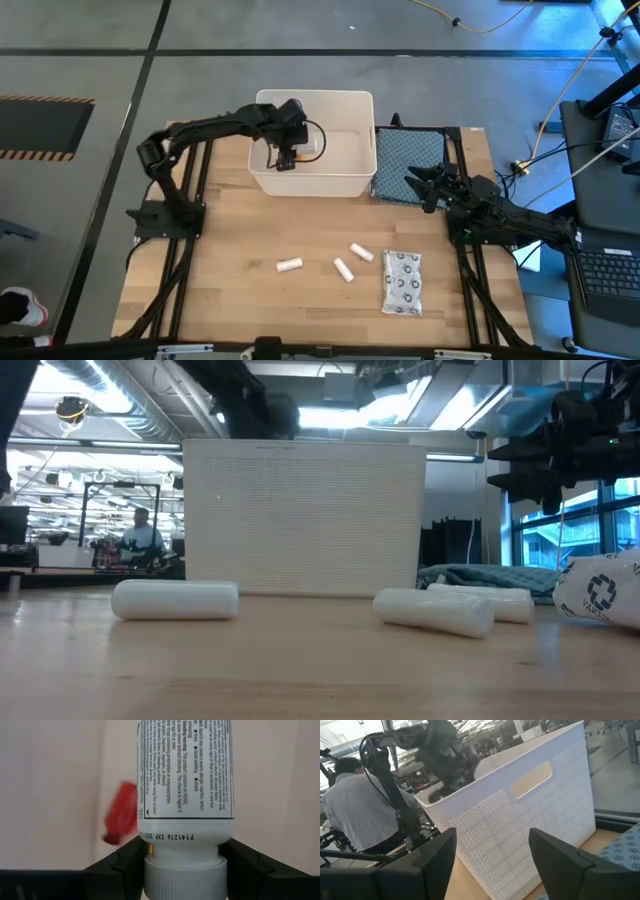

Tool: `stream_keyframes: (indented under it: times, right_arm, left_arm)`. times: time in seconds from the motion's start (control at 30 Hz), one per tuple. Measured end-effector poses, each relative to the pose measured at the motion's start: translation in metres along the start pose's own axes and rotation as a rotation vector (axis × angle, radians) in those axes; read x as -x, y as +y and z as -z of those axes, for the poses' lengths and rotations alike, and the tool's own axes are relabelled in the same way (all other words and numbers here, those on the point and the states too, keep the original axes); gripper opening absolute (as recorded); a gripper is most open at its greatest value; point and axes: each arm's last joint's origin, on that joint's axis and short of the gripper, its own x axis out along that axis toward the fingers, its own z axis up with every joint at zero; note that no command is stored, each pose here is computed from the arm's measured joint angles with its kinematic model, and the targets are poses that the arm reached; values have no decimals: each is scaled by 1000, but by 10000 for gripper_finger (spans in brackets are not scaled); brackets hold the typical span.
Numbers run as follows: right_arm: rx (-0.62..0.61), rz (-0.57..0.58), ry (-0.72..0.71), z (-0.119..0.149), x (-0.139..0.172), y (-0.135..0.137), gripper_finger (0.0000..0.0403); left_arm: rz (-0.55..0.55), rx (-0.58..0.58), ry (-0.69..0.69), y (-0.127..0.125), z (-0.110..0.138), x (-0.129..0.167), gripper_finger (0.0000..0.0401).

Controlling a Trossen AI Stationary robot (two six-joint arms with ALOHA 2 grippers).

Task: Pick & place medical supplies in basket/bin
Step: Put the white medicine bottle into the white bin

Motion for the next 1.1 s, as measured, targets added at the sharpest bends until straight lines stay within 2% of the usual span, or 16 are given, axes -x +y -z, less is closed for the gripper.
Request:
stream_keyframes:
  times: [0.23, 0.47, 0.63, 1.1]
  right_arm:
    - [-1, 0, 0, 0, 0, 0, 251]
    - [-1, 1, 0, 0, 0, 0, 251]
    - [-2, 1, 0, 0, 0, 0, 251]
    - [-2, 1, 1, 0, 0, 0, 251]
  left_arm:
    - [63, -47, 119, -3, 3, -44, 196]
    - [104, -52, 225, -7, 9, -69, 199]
    - [78, -61, 283, -8, 13, -76, 199]
    - [56, -68, 318, -7, 15, -76, 219]
